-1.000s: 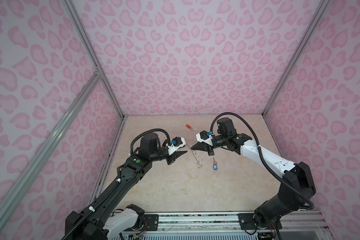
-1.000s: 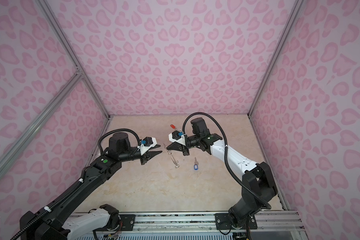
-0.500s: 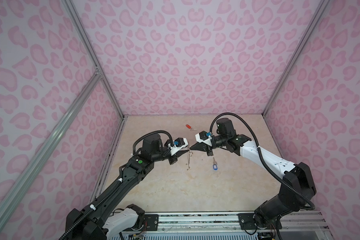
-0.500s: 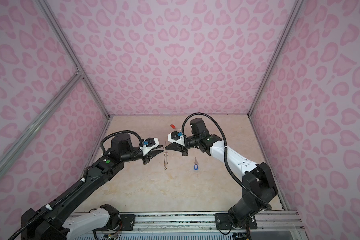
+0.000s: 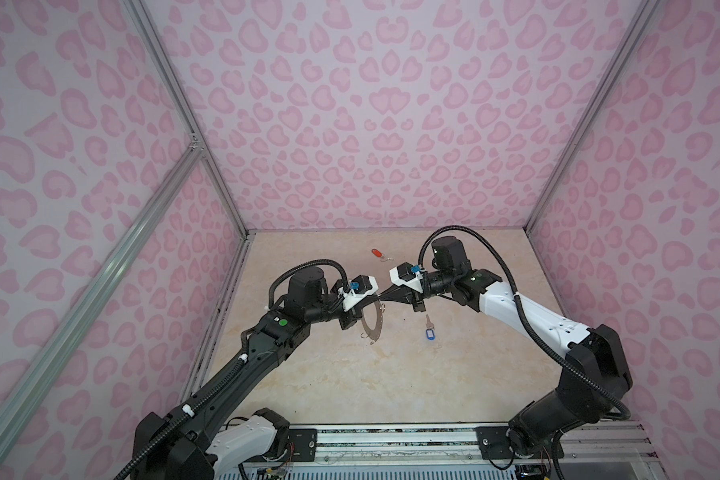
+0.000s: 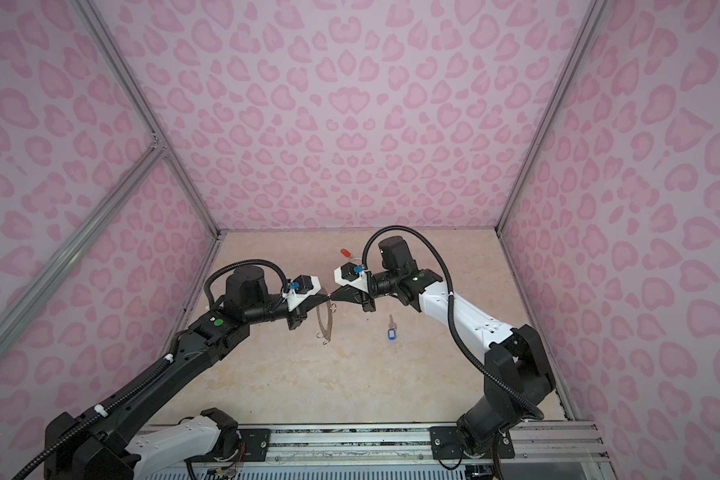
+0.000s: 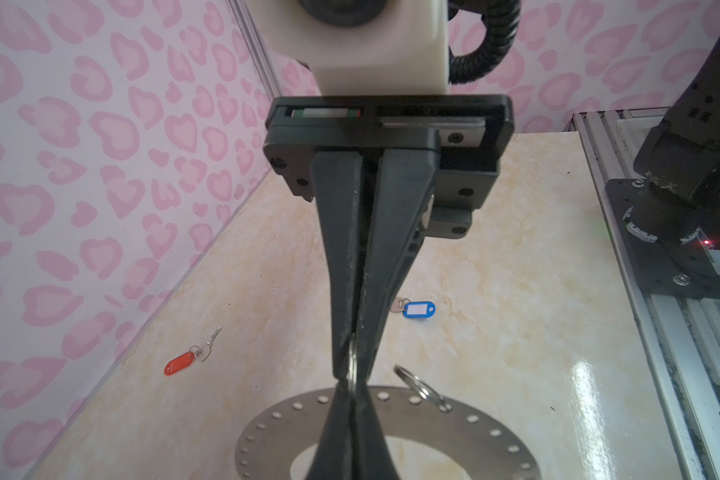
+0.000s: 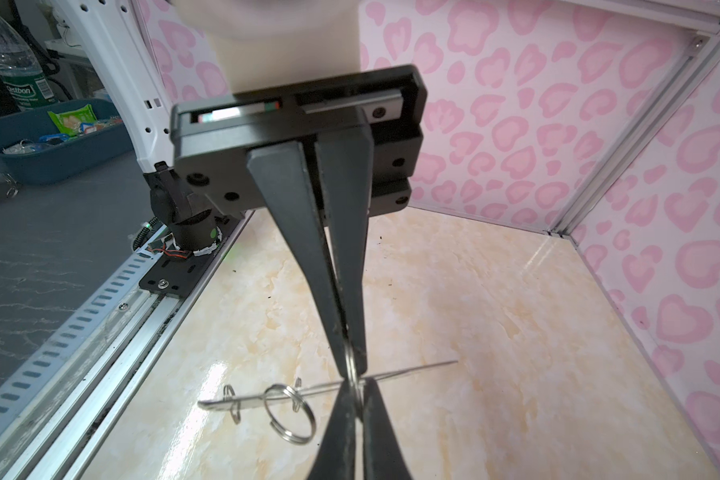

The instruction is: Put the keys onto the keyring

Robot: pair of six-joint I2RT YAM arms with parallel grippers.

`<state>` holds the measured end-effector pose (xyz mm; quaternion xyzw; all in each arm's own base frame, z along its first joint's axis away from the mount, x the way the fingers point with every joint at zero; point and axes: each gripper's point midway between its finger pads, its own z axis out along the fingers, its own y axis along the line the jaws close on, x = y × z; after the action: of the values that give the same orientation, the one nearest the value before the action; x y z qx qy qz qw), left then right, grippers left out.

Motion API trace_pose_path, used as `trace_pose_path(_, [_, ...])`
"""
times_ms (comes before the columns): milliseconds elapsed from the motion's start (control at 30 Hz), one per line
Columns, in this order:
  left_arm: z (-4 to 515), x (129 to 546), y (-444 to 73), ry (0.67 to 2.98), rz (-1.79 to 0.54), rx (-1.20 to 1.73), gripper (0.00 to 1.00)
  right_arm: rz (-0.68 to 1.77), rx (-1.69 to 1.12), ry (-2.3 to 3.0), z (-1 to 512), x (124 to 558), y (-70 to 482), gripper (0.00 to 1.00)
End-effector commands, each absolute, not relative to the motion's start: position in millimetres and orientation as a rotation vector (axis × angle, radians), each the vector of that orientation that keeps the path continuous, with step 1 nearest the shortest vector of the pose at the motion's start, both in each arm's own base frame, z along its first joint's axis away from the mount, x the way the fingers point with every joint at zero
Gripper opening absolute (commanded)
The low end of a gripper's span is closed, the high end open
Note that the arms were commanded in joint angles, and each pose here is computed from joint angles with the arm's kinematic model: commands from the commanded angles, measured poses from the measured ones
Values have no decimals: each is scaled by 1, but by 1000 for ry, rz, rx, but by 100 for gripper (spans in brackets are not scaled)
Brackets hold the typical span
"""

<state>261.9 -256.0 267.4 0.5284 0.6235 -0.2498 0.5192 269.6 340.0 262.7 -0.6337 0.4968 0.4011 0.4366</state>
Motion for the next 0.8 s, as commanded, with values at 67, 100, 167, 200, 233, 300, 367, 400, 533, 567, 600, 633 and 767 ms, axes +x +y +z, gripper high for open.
trace_pose_path(67, [278,267,-252,1502,-536,1253,4,820,-1583,1288,252,279,325,31])
trace_pose_path(100, [274,267,-251,1518,-519,1267,4,781,-1571,1293,252,282,321,31])
trace_pose_path(167, [270,271,-248,1557,-491,1264,4,730,-1538,1300,255,285,317,31])
trace_pose_path(200, [269,271,-247,1571,-486,1269,4,718,-1525,1292,258,285,316,31])
trace_pose_path(233, [268,272,-247,1583,-475,1270,4,713,-1516,1276,262,283,316,31])
trace_pose_path(300, [267,271,-248,1595,-441,1289,4,710,-1501,1258,268,283,317,29])
trace_pose_path(367, [264,270,-249,1607,-405,1320,4,707,-1498,1243,272,281,319,27])
trace_pose_path(400, [264,269,-250,1609,-399,1334,4,707,-1498,1240,273,279,321,26])
trace_pose_path(533, [266,266,-254,1602,-392,1352,4,734,-1511,1218,273,272,330,23])
trace_pose_path(567, [267,266,-255,1601,-391,1355,4,734,-1510,1218,273,272,331,22])
trace_pose_path(600, [267,266,-255,1601,-391,1355,4,740,-1509,1219,273,271,331,21])
trace_pose_path(633, [268,265,-256,1602,-395,1355,4,750,-1506,1217,273,270,332,19])
trace_pose_path(767, [270,263,-258,1595,-407,1364,4,787,-1497,1212,274,268,333,17])
